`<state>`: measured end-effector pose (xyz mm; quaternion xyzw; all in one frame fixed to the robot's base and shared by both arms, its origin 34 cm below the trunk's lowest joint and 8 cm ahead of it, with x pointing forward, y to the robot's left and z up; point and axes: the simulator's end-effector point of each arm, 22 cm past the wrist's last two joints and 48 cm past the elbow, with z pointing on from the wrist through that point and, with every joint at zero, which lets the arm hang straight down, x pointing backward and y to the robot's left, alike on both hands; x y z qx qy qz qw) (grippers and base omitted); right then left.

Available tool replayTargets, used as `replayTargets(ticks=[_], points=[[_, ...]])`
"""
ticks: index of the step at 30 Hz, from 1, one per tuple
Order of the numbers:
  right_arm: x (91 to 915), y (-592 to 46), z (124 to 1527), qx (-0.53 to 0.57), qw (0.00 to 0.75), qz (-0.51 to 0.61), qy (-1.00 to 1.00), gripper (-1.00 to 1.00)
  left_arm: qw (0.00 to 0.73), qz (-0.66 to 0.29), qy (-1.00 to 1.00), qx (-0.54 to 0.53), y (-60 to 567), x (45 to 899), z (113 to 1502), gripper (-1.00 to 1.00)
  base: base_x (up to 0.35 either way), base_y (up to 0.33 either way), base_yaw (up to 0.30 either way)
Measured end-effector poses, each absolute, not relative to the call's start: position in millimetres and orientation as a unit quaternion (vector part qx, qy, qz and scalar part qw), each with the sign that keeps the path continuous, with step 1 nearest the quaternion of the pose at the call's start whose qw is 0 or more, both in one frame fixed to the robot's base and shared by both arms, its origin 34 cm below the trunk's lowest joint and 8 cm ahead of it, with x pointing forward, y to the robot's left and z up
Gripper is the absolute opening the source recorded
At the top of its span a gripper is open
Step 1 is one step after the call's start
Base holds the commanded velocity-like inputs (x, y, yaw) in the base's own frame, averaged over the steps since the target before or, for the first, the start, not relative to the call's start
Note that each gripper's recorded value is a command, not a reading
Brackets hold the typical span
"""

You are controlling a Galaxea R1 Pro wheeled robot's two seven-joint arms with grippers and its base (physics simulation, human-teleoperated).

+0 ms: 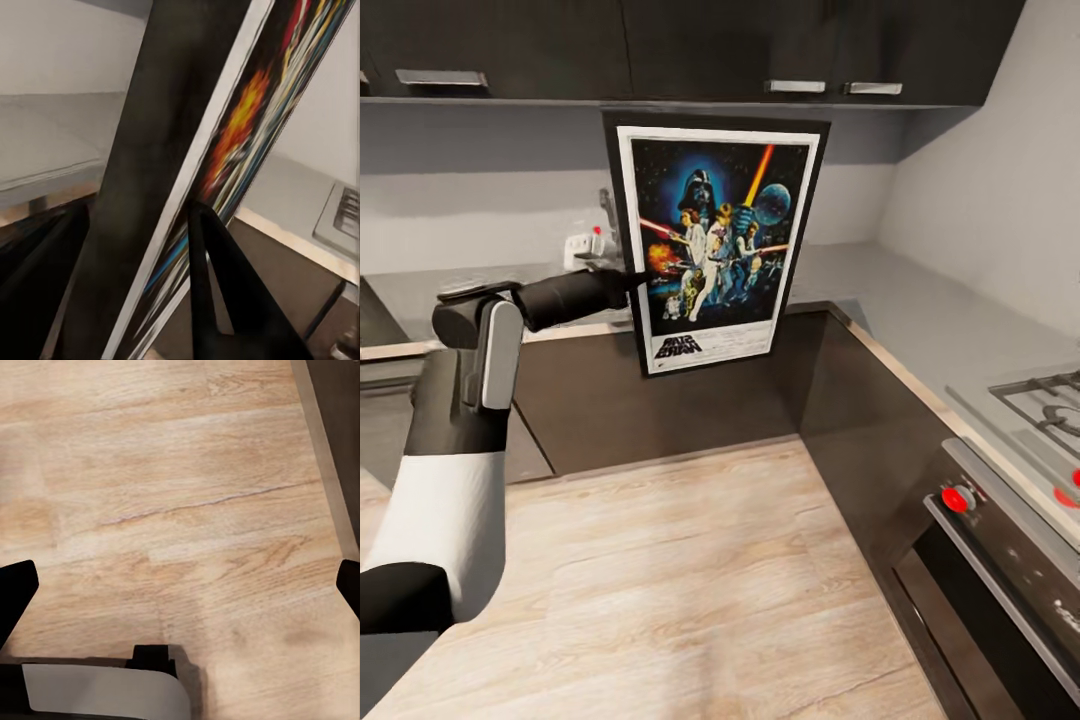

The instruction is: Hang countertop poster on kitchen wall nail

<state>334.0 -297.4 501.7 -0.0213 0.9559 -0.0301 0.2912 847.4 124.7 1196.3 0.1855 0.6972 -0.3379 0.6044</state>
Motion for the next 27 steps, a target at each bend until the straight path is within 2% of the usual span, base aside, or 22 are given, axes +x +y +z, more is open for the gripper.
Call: replayTargets(ticks=[7, 13, 19, 27], points=[[338, -299, 504, -0.021, 0.297, -0.031, 0.954, 1.0, 0.568, -0.367, 0.711, 0.193, 121, 806, 1133, -1.0, -0.003, 0.0, 0.0], [342, -300, 506, -0.02, 0.302, -0.033, 0.953, 1.0, 0.539, -0.414, 0.711, 0.182, 151, 766, 1086, -1.0, 0.0, 0.0, 0.0], [345, -300, 508, -0.02, 0.306, -0.033, 0.951, 1.0, 0.547, -0.414, 0.706, 0.177, 161, 747, 1057, -1.0, 0.0, 0.0, 0.0], [349, -299, 511, -0.022, 0.311, -0.032, 0.949, 1.0, 0.514, -0.42, 0.731, 0.154, 164, 712, 996, -1.0, 0.0, 0.0, 0.0]])
